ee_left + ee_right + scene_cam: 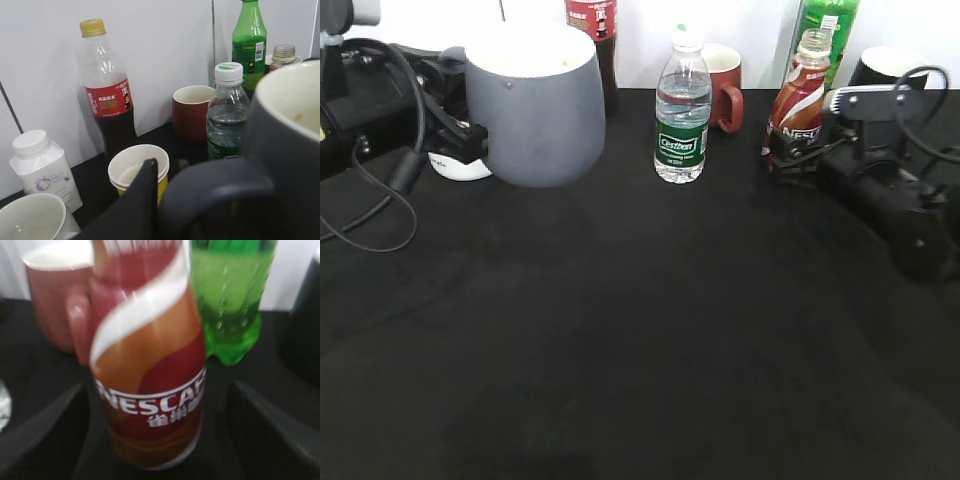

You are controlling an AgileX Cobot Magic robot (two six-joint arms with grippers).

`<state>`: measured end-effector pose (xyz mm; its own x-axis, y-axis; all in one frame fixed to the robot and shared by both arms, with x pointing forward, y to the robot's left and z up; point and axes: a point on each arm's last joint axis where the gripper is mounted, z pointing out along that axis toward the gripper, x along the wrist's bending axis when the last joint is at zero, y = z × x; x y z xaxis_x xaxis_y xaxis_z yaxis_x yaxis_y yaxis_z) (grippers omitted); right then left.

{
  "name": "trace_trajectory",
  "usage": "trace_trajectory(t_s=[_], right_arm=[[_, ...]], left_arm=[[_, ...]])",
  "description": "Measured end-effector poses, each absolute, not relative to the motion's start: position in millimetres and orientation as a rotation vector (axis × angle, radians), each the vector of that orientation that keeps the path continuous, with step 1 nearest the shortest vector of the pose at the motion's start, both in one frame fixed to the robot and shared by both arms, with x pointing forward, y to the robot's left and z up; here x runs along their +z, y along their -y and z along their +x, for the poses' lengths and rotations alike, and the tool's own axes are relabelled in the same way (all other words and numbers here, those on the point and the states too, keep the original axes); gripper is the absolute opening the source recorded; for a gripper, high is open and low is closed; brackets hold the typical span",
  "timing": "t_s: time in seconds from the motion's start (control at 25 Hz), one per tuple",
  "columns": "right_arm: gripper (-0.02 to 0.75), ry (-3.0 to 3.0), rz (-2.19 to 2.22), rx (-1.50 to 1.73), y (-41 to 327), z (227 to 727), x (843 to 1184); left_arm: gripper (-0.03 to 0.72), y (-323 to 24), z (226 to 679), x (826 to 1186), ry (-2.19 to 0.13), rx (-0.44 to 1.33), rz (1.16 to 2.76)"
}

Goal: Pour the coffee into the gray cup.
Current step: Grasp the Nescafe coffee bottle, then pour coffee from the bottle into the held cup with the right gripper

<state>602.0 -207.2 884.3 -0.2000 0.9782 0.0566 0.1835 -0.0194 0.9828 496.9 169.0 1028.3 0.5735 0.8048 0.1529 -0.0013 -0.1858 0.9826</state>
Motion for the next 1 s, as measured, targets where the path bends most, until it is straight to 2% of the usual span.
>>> trace_trajectory(t_s=[0.28, 0.4, 0.48, 0.68, 0.84, 1.0], right_arm=[[0.642, -1.465, 1.263, 1.317, 198, 638, 876], [0.596, -1.485, 1.264, 1.332, 193, 647, 869], [0.537, -1.492, 1.26, 1.334, 191, 648, 867], [0.531, -1.523, 1.208, 1.301, 191, 647, 869], [0.531, -1.489, 1.16, 1.321, 198, 618, 906], [0.531, -1.535, 1.101, 1.339, 208, 562, 934]], left_arm=[[0.067, -169, 497, 1028, -0.692, 0.837, 1.605], [0.066, -169, 497, 1028, -0.692, 0.837, 1.605], [0.066, -169, 497, 1028, -0.692, 0.837, 1.605], [0.066, -169, 497, 1028, -0.692, 0.837, 1.605], [0.066, -168, 498, 1026, -0.696, 0.832, 1.612], [0.066, -164, 506, 1006, -0.712, 0.799, 1.658]])
